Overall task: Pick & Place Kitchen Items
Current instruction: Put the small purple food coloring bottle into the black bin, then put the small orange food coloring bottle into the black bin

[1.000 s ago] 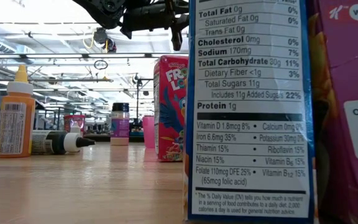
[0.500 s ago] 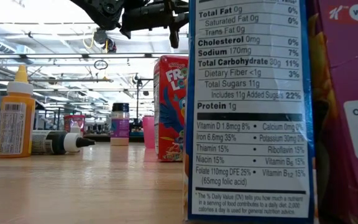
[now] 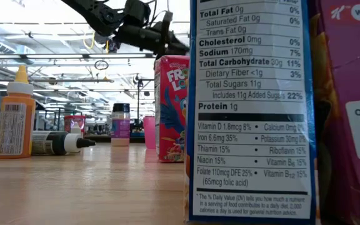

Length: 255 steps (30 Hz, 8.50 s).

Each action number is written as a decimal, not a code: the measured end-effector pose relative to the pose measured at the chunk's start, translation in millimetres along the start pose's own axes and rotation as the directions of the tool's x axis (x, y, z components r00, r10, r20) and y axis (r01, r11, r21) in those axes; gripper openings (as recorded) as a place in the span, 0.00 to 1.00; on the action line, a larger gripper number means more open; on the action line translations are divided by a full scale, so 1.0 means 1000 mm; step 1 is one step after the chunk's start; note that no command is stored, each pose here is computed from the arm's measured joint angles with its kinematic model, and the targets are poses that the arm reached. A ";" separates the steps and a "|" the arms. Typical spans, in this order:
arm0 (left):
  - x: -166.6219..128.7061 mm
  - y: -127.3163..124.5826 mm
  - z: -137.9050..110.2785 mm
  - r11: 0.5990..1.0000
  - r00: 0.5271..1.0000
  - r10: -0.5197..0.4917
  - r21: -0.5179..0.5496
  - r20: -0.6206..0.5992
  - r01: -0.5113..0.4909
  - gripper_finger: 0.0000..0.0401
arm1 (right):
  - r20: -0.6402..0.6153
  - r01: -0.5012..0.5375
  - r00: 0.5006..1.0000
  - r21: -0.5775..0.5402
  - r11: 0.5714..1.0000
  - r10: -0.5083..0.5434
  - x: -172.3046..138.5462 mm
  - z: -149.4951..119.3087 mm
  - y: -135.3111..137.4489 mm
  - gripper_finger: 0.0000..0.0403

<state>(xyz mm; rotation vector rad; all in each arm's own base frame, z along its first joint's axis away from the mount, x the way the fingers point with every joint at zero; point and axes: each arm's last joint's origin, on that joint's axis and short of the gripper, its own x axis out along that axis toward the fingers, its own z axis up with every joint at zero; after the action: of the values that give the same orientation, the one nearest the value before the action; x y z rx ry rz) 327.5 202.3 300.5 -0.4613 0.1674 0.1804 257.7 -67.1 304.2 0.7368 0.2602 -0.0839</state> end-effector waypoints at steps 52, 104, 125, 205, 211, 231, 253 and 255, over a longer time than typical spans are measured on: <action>0.003 0.053 -0.027 0.848 0.845 0.528 0.113 -0.086 -0.518 0.32 | 0.040 -0.026 0.999 -0.011 1.000 0.026 0.000 0.004 0.003 0.26; 0.011 0.034 -0.043 0.869 0.849 0.491 0.175 -0.196 -0.462 0.39 | -0.912 0.351 0.372 -0.033 0.936 -0.172 -0.072 -0.131 0.040 0.23; 0.013 0.031 -0.044 0.873 0.852 0.484 0.167 -0.198 -0.458 0.39 | -0.900 0.433 0.310 -0.153 0.888 -0.306 -0.070 -0.182 -0.009 0.37; 0.013 0.031 -0.043 0.863 0.846 0.502 0.166 -0.179 -0.477 0.39 | 0.016 -0.072 0.997 -0.113 0.991 0.074 -0.040 -0.020 0.051 0.12; 0.013 0.031 -0.043 0.867 0.850 0.496 0.160 -0.177 -0.472 0.39 | 0.248 -0.123 0.953 -0.214 0.969 0.176 -0.046 0.009 0.053 0.12; 0.015 -0.025 0.015 0.920 0.894 -0.385 0.024 0.228 0.390 0.39 | 0.322 -0.085 0.932 -0.254 0.963 0.167 -0.050 0.021 0.045 0.12; 0.029 -0.081 -0.003 0.847 0.827 -0.529 0.058 0.191 0.529 0.39 | 0.286 -0.069 0.948 -0.240 0.968 0.139 -0.034 0.018 0.038 0.12; 0.030 -0.084 -0.004 0.843 0.824 -0.536 0.065 0.187 0.534 0.39 | 0.286 -0.070 0.948 -0.240 0.968 0.139 -0.034 0.018 0.038 0.12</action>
<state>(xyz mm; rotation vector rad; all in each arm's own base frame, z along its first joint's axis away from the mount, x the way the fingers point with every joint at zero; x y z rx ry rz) 373.4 130.8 326.7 -0.4608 -0.1632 -0.3308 234.7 -51.7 350.5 0.4993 -0.0615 -0.0625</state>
